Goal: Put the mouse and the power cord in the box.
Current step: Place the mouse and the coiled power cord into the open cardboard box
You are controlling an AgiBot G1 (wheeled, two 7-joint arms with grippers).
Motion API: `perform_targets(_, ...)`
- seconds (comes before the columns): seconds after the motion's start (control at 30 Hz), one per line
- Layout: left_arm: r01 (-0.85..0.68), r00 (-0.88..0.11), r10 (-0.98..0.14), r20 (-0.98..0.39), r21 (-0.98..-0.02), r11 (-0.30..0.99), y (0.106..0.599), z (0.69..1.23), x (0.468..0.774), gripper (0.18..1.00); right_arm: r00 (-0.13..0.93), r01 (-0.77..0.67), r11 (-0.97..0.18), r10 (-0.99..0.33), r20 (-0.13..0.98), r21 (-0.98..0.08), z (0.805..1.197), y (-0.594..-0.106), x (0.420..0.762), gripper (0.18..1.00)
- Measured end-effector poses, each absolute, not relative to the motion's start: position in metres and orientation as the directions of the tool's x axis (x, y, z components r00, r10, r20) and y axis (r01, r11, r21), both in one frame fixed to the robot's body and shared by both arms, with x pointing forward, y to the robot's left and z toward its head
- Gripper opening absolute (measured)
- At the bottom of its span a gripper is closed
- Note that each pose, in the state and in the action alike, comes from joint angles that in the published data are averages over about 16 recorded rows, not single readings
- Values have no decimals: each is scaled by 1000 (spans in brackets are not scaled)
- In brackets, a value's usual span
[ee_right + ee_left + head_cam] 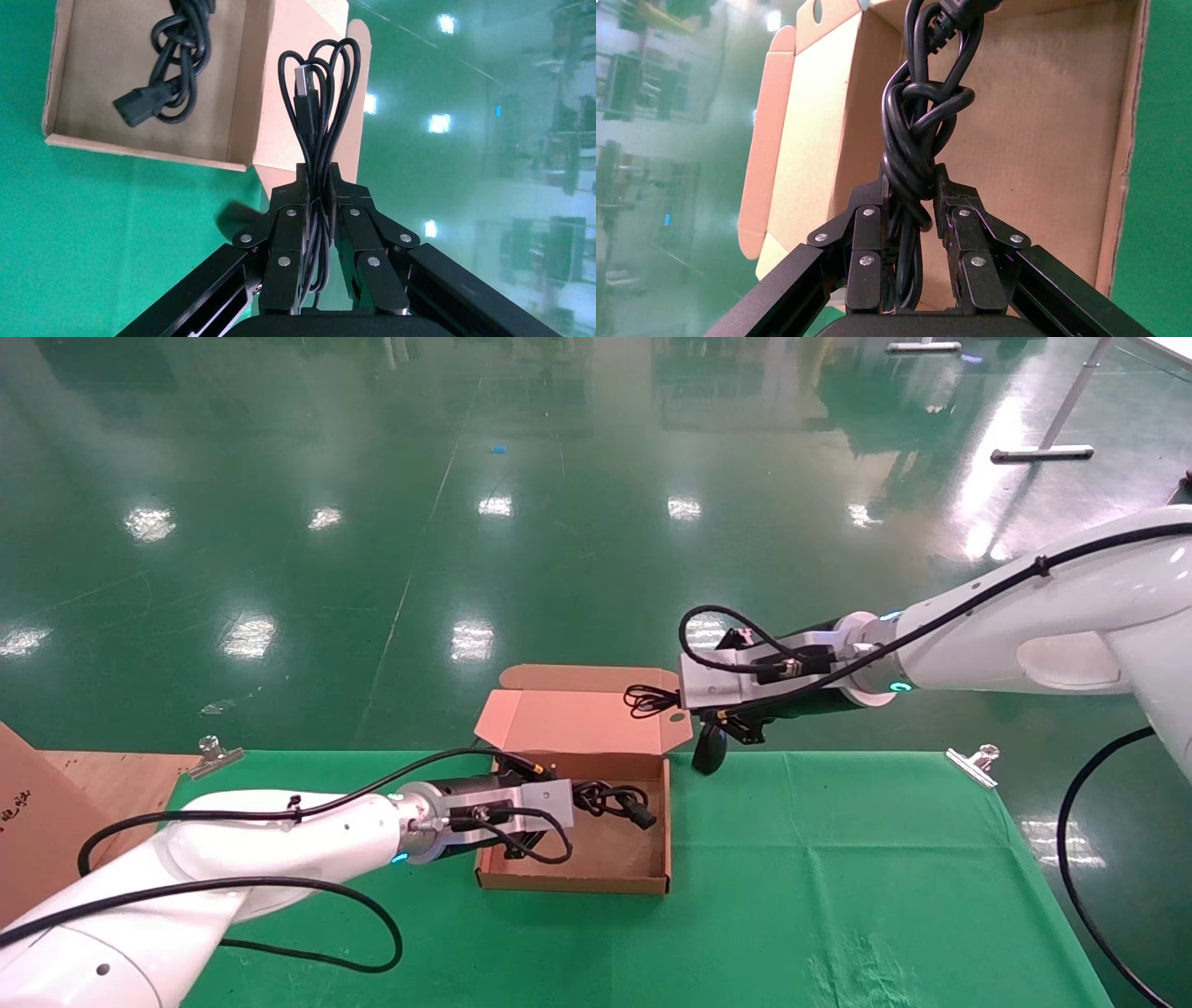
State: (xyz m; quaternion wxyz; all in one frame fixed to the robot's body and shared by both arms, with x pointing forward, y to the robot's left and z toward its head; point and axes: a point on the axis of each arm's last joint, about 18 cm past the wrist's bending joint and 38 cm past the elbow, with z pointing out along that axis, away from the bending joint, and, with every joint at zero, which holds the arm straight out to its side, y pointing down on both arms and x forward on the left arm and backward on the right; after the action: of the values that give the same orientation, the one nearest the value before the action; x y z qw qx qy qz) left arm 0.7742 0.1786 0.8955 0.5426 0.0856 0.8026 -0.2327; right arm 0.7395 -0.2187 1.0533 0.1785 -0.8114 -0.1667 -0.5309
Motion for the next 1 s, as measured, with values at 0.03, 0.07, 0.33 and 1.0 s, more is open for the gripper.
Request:
perform_targets(0.03, 387, -397, -118, -910, -283, 878, 179, 895, 774, 303, 382, 459, -881, 81, 921, -113, 1053, -220, 740, 224)
perform_targets(0.07, 385, -398, -121, -910, -285, 878, 178, 894, 775, 304, 383, 458, -881, 81, 920, -113, 1052, -221, 740, 224)
perform_targets(0.33, 377, -400, -127, -907, -290, 880, 177, 893, 775, 329, 388, 461, -880, 83, 918, -115, 1049, -223, 740, 224)
perform_targets(1.0, 379, -353, -149, -924, -286, 880, 212, 938, 775, 631, 359, 598, -793, 139, 923, -113, 1060, -169, 724, 223)
